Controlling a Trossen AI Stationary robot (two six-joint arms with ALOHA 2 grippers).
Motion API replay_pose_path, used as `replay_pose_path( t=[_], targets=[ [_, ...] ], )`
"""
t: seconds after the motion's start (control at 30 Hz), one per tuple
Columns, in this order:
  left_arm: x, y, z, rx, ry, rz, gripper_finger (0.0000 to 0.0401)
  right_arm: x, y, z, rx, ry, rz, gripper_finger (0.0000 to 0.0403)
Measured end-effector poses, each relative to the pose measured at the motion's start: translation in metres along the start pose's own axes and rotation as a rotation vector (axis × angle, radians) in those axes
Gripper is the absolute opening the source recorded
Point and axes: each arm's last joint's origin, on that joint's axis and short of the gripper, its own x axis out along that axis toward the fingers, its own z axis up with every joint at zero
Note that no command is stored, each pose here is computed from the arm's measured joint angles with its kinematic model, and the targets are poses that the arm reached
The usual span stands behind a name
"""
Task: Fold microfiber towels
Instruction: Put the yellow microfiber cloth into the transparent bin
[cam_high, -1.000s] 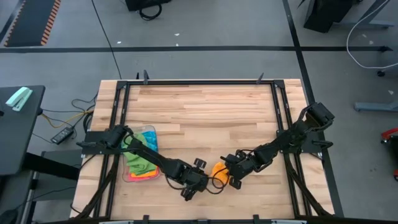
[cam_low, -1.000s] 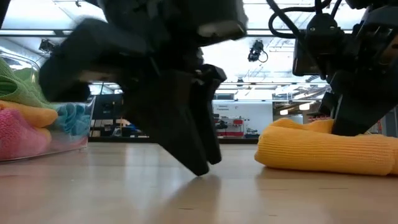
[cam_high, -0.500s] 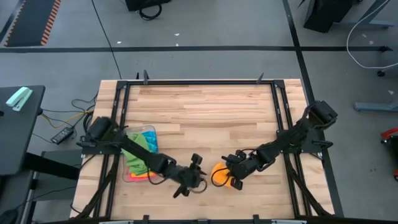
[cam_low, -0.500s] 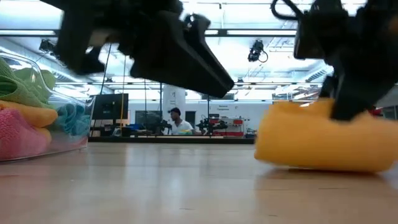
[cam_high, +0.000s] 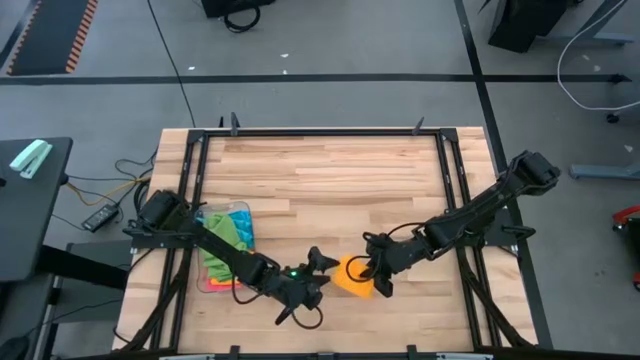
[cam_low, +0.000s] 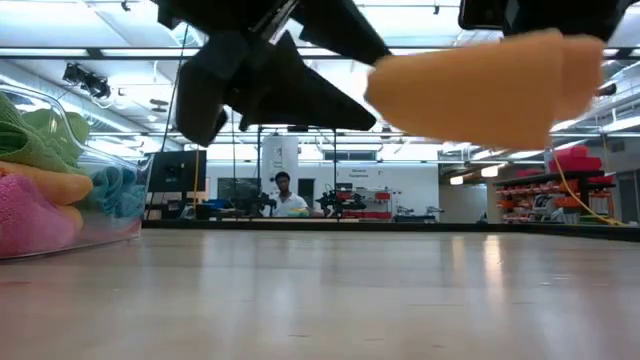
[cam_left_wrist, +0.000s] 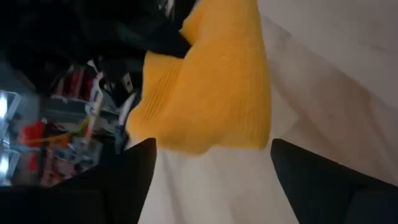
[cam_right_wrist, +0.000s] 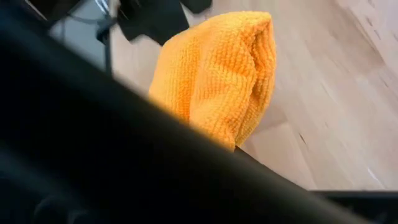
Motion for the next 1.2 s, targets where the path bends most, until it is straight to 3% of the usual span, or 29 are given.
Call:
replay_pose_path(
  t=[0.17, 0.6, 1.0, 1.2],
  targets=[
    [0.001, 0.007, 0.005, 0.046, -0.044, 0.058, 0.0330, -0.005, 0.003, 0.006, 0.027, -0.040, 0.036, 0.0042],
    [0.006, 0.018, 0.005, 0.267, -0.054, 0.121, 0.0280, -0.005, 0.005, 0.011, 0.028, -0.056, 0.090, 0.0042],
    [0.007, 0.019, 0.004, 0.237, -0.054, 0.118, 0.0123, -0.005, 0.005, 0.012, 0.007, -0.058, 0.095, 0.0044],
    [0.005, 0.016, 0.006, 0.143, -0.062, 0.111, 0.0047, -0.005, 0.005, 0.012, -0.042, -0.086, 0.074, 0.0087]
  ],
)
